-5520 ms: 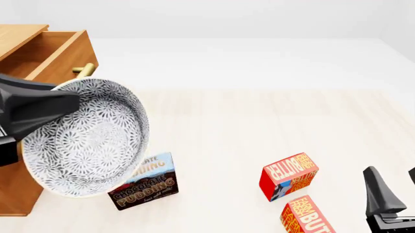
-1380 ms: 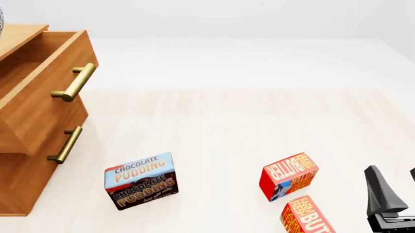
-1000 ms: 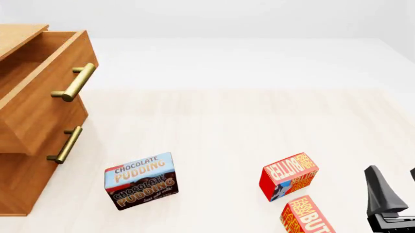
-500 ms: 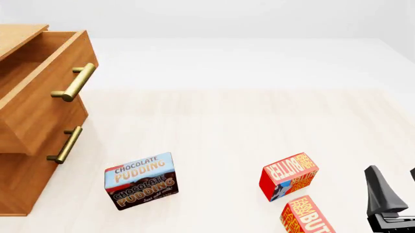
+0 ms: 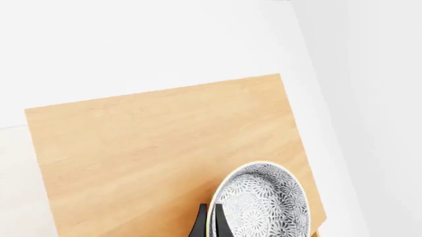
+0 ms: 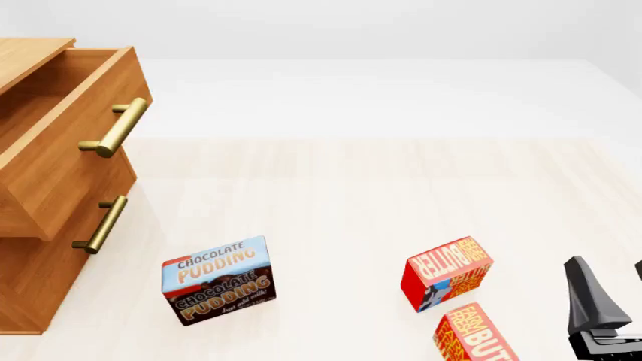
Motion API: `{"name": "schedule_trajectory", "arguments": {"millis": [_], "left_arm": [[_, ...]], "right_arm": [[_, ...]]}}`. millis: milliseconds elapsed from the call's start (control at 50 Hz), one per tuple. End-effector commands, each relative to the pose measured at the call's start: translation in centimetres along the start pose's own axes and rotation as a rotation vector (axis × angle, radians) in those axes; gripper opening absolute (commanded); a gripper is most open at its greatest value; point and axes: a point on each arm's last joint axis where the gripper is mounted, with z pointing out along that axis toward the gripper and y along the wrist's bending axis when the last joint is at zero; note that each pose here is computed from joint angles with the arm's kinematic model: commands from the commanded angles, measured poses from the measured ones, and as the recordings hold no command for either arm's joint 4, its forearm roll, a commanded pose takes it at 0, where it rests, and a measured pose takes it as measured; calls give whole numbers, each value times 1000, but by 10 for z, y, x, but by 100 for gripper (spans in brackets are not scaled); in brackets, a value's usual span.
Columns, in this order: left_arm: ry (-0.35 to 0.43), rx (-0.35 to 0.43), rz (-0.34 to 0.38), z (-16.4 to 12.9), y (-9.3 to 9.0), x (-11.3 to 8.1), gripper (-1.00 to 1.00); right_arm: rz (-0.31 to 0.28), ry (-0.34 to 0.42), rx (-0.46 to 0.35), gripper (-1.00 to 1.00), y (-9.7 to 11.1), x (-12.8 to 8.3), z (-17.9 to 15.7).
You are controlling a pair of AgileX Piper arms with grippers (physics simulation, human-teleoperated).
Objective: Put the bowl in the top drawer of the cabinet.
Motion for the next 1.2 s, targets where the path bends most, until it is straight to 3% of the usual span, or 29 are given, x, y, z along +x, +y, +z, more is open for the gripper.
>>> {"name": "schedule_trajectory", "arguments": {"millis": [20,80,100,380,960,1200], "left_arm": [[7,5,-13,0,0,4,-100],[7,10,-40,-2,2,7,-100],[2,12,-44,-3,1,6,100],[6,26,-50,-11,0,11,100],[70,147,-47,-87,-7,48,100],[102,150,-45,-96,-1,60,100]], "right_arm": [[0,-1,0,100,0,0,0],[0,-1,0,100,0,0,0],[0,-1,0,100,0,0,0],[-1,-1,-1,100,0,0,0],[2,-3,-5,100,0,0,0],[3,-5,-8,100,0,0,0]]}}
